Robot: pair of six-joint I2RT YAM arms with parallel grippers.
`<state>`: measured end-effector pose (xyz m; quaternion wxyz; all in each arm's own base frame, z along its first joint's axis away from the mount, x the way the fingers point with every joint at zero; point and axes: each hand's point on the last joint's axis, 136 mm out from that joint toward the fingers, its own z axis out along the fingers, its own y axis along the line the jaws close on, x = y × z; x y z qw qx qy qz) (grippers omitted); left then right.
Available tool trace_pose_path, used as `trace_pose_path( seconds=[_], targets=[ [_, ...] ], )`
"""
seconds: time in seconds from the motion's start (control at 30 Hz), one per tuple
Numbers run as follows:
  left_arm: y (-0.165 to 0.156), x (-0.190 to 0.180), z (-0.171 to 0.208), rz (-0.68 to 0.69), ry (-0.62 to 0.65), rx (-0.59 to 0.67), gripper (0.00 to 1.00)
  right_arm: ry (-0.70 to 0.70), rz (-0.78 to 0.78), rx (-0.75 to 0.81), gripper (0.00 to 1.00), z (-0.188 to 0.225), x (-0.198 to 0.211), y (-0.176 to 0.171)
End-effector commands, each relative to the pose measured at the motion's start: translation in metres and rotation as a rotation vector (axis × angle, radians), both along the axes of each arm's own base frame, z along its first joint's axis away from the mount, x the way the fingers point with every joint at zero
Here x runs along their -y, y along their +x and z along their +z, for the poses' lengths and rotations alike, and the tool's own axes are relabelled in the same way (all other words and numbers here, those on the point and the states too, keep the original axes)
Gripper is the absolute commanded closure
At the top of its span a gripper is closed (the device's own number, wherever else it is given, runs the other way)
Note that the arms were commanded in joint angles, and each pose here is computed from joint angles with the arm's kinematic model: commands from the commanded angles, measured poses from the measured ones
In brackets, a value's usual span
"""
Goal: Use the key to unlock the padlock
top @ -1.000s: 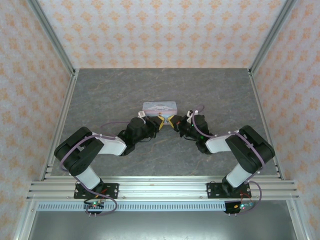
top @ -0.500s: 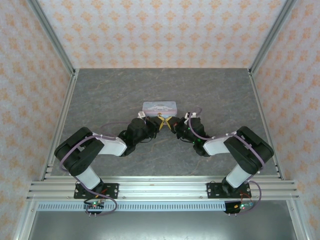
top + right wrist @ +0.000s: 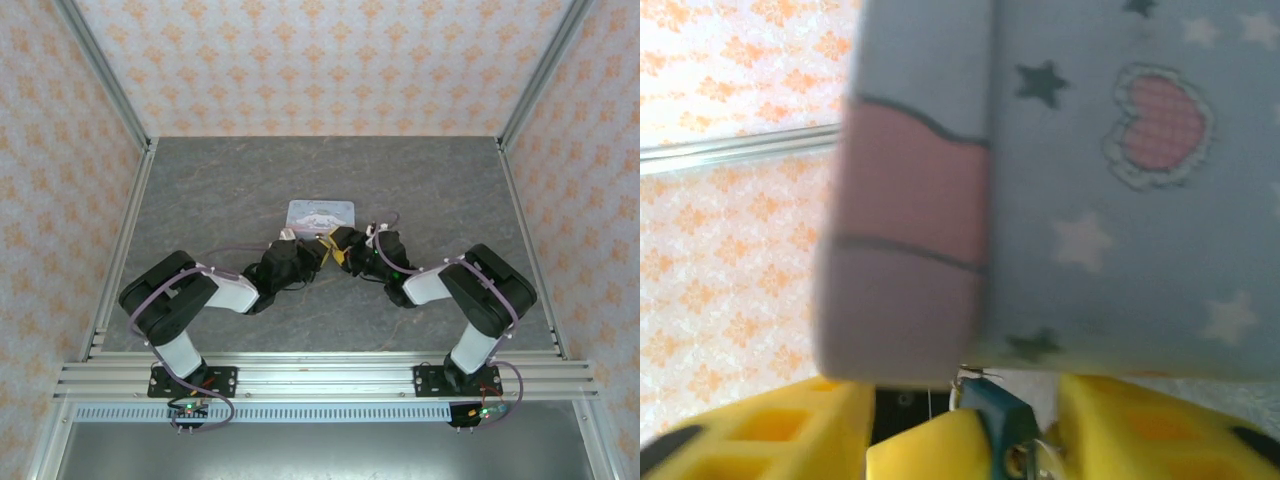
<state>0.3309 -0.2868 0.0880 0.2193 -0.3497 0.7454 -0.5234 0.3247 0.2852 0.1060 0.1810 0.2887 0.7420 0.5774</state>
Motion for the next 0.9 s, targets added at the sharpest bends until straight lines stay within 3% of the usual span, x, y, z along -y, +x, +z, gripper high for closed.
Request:
trace_pose_path(
  seconds=[0.0, 0.13, 0.33, 0.57, 0.7, 0.87],
  targets=[
    [-0.004, 0.012, -0.007, -0.07, 0.032, 0.011, 1.0, 0.027, 0.041, 0.088, 0.39, 0.031, 0.01, -0.005],
    [0.002, 0.007, -0.017, -0.066, 0.064, 0.0, 1.0, -0.106, 0.086, 0.052, 0.34, 0.014, 0.029, -0.025],
    [0.004, 0.001, -0.022, -0.079, 0.096, -0.018, 1.0, -0.406, 0.186, 0.097, 0.35, 0.001, 0.052, -0.049],
    [0.001, 0.005, -0.016, -0.13, 0.115, -0.041, 1.0, -0.847, 0.389, 0.325, 0.5, -0.003, 0.061, -0.058],
    [-0.001, 0.009, -0.01, -0.165, 0.107, -0.059, 1.0, -0.984, 0.496, 0.428, 0.58, -0.005, 0.05, -0.064],
    [-0.004, 0.014, -0.006, -0.199, 0.096, -0.091, 1.0, -1.099, 0.554, 0.503, 0.56, -0.009, 0.043, -0.06]
  ],
)
